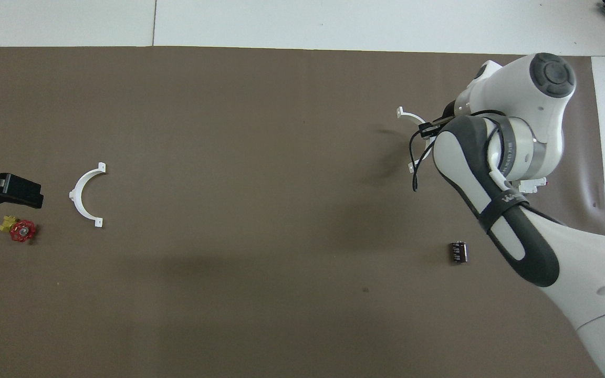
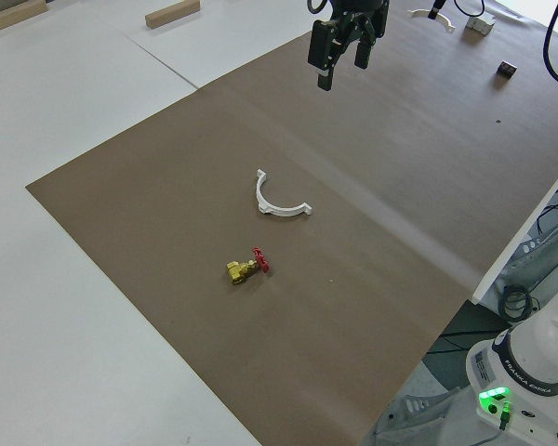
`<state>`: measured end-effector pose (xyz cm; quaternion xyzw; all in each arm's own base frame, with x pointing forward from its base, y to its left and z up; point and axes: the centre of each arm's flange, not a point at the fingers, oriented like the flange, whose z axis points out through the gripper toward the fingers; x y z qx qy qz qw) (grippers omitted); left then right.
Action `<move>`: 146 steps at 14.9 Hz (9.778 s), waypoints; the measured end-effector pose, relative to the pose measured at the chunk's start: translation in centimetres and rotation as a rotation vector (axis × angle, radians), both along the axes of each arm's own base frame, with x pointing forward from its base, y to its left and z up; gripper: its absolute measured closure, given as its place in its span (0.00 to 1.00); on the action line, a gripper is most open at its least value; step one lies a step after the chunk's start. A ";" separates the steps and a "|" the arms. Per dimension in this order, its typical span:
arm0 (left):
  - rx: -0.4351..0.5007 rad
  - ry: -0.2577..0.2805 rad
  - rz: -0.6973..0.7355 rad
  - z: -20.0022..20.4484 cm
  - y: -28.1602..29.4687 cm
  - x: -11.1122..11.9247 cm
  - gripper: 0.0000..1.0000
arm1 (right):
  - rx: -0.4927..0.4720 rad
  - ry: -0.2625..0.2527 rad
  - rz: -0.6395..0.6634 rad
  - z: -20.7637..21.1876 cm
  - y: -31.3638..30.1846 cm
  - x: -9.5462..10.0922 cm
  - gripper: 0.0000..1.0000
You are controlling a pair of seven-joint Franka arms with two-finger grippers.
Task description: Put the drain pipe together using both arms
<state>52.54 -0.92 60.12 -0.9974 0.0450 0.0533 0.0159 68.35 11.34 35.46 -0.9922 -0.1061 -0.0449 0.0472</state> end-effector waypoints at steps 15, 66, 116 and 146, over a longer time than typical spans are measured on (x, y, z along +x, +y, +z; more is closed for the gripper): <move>0.000 0.000 -0.003 0.0 -0.2 0.0 0.00 | -0.057 -0.029 -0.176 -4.1 26.6 -9.1 0.79; -0.001 -0.012 0.004 0.6 0.3 -0.3 0.00 | -0.128 -0.024 -0.296 19.9 -4.1 -7.4 0.00; -0.001 -0.180 0.325 -29.9 8.0 -1.2 0.38 | -0.120 0.116 -0.262 25.8 -12.2 -13.8 0.00; -0.046 -0.201 0.813 -26.2 -17.4 -1.5 0.93 | -0.120 0.116 -0.262 25.8 -12.2 -13.8 0.00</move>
